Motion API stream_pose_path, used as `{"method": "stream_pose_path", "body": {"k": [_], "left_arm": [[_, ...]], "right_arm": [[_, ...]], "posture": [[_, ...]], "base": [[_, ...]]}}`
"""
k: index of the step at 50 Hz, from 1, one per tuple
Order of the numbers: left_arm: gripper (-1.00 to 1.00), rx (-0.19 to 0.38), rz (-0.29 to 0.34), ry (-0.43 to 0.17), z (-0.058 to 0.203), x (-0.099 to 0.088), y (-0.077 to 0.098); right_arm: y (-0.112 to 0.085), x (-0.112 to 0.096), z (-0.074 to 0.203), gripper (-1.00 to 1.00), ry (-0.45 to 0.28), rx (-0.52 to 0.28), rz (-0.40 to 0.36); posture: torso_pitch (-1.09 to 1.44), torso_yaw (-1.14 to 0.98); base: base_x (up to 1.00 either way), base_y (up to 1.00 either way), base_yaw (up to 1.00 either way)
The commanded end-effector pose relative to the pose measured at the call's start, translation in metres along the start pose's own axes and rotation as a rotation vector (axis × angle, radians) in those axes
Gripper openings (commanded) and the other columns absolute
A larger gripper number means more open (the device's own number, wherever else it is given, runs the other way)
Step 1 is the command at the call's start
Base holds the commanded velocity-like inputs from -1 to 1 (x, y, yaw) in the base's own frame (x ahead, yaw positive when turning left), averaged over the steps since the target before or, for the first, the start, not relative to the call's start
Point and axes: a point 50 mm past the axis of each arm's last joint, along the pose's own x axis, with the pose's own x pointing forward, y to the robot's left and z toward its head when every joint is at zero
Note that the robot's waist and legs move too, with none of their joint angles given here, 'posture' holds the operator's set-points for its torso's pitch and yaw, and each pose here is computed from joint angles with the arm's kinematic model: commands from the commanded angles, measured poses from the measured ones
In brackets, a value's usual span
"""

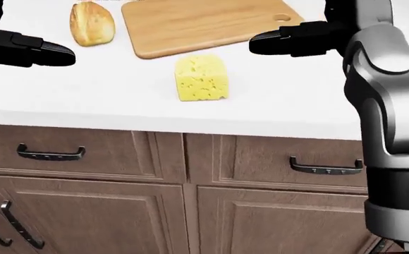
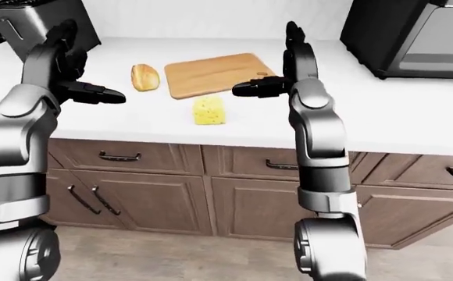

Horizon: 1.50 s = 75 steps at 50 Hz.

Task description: Place the bread and cheese on the cutting board.

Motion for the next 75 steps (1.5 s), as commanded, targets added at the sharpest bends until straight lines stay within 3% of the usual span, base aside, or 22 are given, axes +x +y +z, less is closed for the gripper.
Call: {"method": "stream_pose_path", "body": {"k": [1, 48, 58, 75], "left_arm": [[1.0, 0.013, 0.028, -0.097, 0.023, 0.0, 0.008], [1.0, 0.016, 0.003, -0.096, 0.027, 0.004, -0.004], [1.0, 0.013, 0.016, -0.095, 0.025, 0.001, 0.003], [1.0, 0.024, -0.001, -0.094, 0.026, 0.005, -0.006]], "right_arm": [[-0.003, -0.002, 0.026, 1.0, -0.114, 0.006, -0.006], [-0.003, -0.001, 0.023, 1.0, -0.116, -0.002, -0.019], [-0.001, -0.003, 0.022, 1.0, -0.122, 0.002, -0.013], [-0.003, -0.004, 0.018, 1.0, -0.109, 0.003, -0.004]], "posture": [[0.0, 0.0], [0.0, 0.0], [0.0, 0.0], [0.0, 0.0]], "base": [[0.0, 0.0, 0.0], [0.17, 0.0, 0.0], [0.08, 0.0, 0.0], [0.04, 0.0, 0.0]]}}
